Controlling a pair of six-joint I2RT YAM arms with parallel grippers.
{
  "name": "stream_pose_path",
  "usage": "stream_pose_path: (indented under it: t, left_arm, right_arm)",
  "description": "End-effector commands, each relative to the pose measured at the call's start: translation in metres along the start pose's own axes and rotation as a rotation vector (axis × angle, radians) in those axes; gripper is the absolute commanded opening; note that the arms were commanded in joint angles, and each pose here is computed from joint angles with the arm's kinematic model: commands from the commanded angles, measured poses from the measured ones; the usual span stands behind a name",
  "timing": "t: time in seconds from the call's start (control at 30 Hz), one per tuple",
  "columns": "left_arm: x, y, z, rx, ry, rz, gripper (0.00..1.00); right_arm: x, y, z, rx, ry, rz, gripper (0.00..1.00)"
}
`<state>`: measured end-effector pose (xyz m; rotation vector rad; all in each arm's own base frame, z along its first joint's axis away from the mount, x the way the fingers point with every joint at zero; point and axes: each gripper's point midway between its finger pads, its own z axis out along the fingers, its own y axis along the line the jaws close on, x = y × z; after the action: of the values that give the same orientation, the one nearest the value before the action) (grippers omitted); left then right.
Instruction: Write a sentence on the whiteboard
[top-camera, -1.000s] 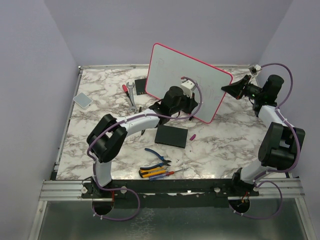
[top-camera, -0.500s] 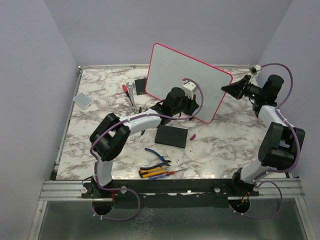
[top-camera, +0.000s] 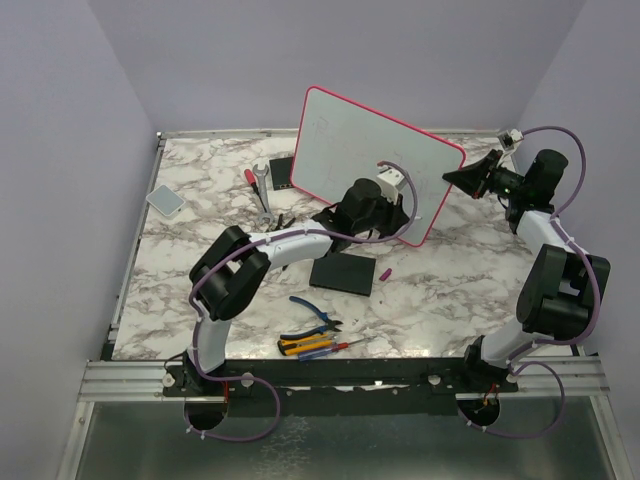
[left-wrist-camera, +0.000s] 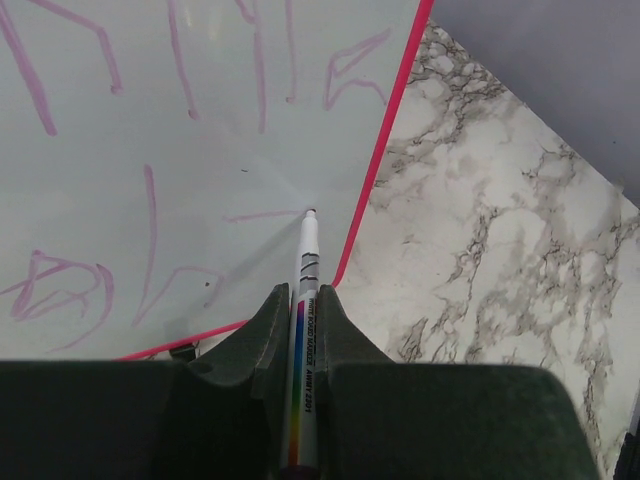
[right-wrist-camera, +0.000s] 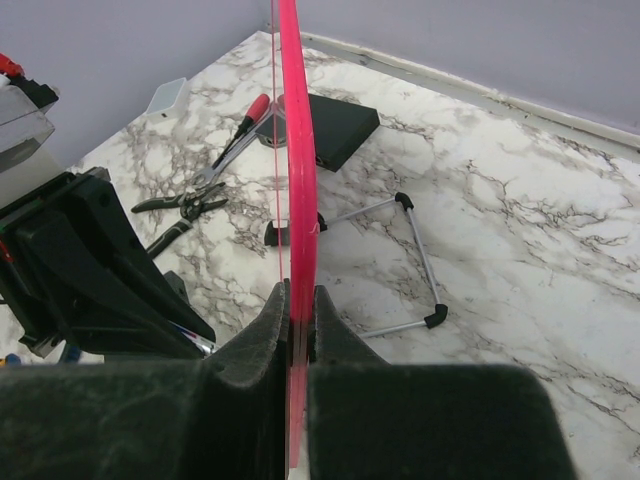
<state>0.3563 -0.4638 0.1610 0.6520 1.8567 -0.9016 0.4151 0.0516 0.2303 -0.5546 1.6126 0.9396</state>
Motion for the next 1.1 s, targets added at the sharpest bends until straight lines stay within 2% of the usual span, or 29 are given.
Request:
stream_pose_path:
  t: [0.0, 0.43, 0.73, 1.07]
  left_arm:
    - [-0.010, 0.005, 0.011, -0.020, -0.042, 0.000, 0.00]
    - [-0.034, -0.003, -0.017, -0.026, -0.092, 0.011, 0.00]
    - [-0.042, -0.003, -0.015, -0.028, -0.109, 0.019, 0.00]
    - [-0.018, 0.012, -0.006, -0.071, -0.063, 0.032, 0.00]
  right_arm:
    - [0.024, 0.001, 0.007, -0.010, 0.043, 0.040, 0.01]
    - [0.023, 0.002, 0.007, -0.011, 0.043, 0.038, 0.01]
    - [0.024, 0.001, 0.006, -0.010, 0.043, 0.040, 0.00]
    - [0.023, 0.002, 0.007, -0.011, 0.043, 0.038, 0.01]
